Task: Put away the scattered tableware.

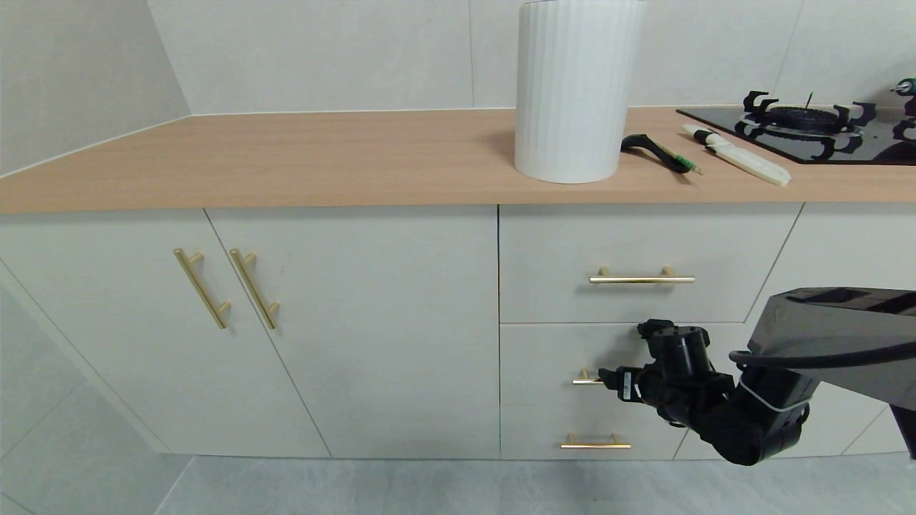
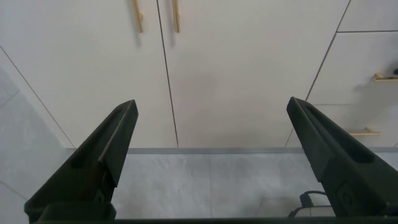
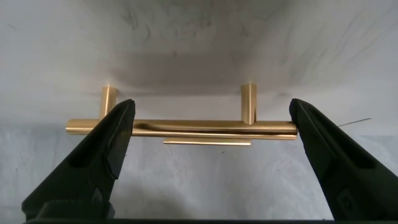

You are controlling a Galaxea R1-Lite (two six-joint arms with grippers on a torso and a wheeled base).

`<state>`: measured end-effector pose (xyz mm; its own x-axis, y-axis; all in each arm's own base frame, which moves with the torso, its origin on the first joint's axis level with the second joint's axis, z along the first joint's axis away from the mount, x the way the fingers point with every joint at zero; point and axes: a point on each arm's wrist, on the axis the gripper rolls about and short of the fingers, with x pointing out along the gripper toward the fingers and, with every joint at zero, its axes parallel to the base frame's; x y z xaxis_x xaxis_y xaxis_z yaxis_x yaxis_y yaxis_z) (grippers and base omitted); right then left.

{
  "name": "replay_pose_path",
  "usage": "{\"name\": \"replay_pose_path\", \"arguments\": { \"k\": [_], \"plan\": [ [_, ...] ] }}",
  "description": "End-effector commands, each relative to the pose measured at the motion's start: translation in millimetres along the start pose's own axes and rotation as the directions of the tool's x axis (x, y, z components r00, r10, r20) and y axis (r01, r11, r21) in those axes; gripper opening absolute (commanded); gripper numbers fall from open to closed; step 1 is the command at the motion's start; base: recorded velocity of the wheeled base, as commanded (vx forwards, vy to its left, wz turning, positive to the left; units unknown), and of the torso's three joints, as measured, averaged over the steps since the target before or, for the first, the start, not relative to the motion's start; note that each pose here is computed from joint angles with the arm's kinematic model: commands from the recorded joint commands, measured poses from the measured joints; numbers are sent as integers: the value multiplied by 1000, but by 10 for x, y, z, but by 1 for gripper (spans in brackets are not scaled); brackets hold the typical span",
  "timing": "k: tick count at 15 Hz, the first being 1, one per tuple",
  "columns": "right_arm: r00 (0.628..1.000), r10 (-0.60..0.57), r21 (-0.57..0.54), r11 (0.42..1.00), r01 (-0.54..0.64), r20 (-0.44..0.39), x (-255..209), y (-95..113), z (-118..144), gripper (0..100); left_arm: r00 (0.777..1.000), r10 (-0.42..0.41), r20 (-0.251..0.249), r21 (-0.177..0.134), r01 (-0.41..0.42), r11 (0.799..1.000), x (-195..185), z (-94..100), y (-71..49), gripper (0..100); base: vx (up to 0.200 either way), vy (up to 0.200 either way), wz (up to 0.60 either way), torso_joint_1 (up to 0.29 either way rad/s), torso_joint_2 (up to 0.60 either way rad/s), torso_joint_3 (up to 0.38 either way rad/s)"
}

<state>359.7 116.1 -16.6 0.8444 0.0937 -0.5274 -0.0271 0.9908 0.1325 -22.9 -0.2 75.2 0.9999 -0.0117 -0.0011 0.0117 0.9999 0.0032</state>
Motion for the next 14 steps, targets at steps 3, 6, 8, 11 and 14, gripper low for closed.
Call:
{"name": "replay_pose_path", "arguments": {
  "k": [3,6,8,11,14],
  "plan": [
    [1000,-10,-11,1000,10,-24,48,-3,-74,100,1000,-1,-2,0,1,1000,1,0,0,100,0,0,0,0,0,0],
    [999,-32,-13,999,32,-22,101,1,-101,100,1000,1,-2,0,-1,1000,1,0,0,100,0,0,0,0,0,0],
    [998,-40,-17,999,40,-38,115,-1,-112,100,1000,-1,-2,0,1,1000,1,0,0,100,0,0,0,0,0,0],
    [997,-46,-21,999,45,-54,106,-2,-110,100,1000,-1,0,0,1,1000,1,1,0,100,0,0,0,0,0,0],
    [997,-49,-25,999,48,-64,89,-8,-120,100,1000,-1,0,0,1,1000,1,1,0,100,0,0,0,0,0,0]
  ]
}}
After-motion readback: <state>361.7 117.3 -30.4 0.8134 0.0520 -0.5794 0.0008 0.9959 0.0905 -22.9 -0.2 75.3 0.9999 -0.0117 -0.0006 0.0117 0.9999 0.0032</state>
